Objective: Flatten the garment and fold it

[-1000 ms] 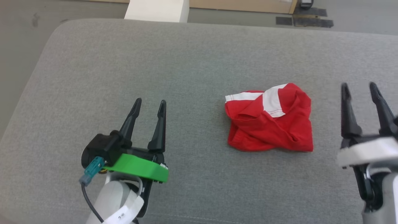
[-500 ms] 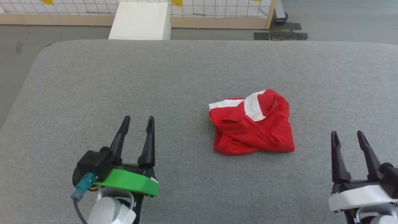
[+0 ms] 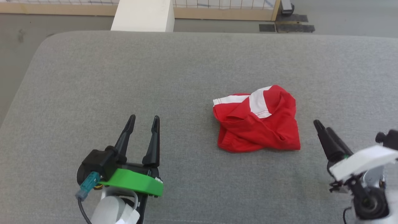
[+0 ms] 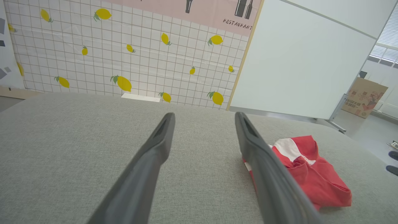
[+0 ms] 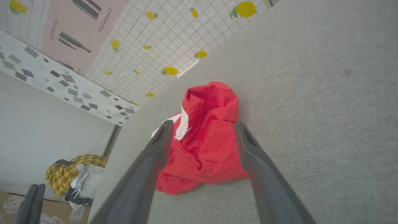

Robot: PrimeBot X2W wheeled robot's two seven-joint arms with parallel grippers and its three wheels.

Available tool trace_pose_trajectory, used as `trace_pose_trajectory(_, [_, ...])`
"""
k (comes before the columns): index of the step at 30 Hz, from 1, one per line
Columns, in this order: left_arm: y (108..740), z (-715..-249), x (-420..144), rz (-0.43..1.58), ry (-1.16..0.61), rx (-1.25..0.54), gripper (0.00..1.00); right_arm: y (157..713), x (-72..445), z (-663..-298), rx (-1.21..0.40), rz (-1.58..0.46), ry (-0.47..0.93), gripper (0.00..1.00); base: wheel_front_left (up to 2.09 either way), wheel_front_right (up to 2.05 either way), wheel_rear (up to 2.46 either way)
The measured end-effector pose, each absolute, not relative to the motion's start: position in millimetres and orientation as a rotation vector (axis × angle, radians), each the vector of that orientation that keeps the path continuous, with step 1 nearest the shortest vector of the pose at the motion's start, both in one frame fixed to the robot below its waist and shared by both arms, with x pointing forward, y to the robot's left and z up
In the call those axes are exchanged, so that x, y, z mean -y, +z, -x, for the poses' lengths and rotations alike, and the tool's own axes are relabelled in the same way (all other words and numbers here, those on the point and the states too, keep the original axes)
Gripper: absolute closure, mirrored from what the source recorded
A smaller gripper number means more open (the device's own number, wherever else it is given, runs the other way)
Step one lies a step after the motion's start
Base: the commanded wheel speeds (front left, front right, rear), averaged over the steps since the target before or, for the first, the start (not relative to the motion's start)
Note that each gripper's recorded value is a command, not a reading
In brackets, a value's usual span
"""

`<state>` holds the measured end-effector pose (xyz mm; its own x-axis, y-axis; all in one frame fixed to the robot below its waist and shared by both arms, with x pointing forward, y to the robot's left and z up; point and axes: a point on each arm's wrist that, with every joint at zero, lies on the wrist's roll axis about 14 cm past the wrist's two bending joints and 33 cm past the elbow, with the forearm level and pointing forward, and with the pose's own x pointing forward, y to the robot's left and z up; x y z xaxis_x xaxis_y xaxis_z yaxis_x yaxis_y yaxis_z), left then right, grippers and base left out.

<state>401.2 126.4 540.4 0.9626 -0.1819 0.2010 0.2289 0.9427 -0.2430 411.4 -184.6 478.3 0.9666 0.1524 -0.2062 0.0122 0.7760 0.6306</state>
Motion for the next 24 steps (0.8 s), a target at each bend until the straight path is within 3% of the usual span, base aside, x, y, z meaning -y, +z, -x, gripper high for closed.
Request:
trace_pose_trajectory(3, [537,-404,-128,0.267,-0.206,0.169,0.0,458,180,-423,-0.426,-0.894,0.107,0.0,0.0,0.0,0.0])
trace_pose_trajectory(8, [535,-407,-129,0.263,-0.202,0.164,0.0,434,176,-443,-0.601,-1.039,0.114,0.0,0.0,0.0,0.0])
trace_pose_trajectory(13, [533,-410,-138,0.256,-0.178,0.162,0.0,413,162,-460,-0.743,-1.092,0.115,0.0,0.0,0.0,0.0])
trace_pose_trajectory(20, [527,-407,-154,0.249,-0.13,0.148,0.0,389,134,-462,-0.961,-1.014,0.162,0.02,0.0,0.0,0.0])
trace_pose_trajectory(21, [527,-407,-155,0.249,-0.126,0.147,0.0,389,131,-463,-0.975,-1.006,0.17,0.5,0.0,0.0,0.0])
trace_pose_trajectory(22, [526,-407,-156,0.248,-0.123,0.145,0.0,389,128,-464,-0.99,-0.996,0.18,0.57,0.0,0.0,0.0])
trace_pose_trajectory(24, [525,-408,-157,0.248,-0.121,0.143,0.0,391,124,-466,-1.004,-0.976,0.194,0.88,0.0,0.0,0.0])
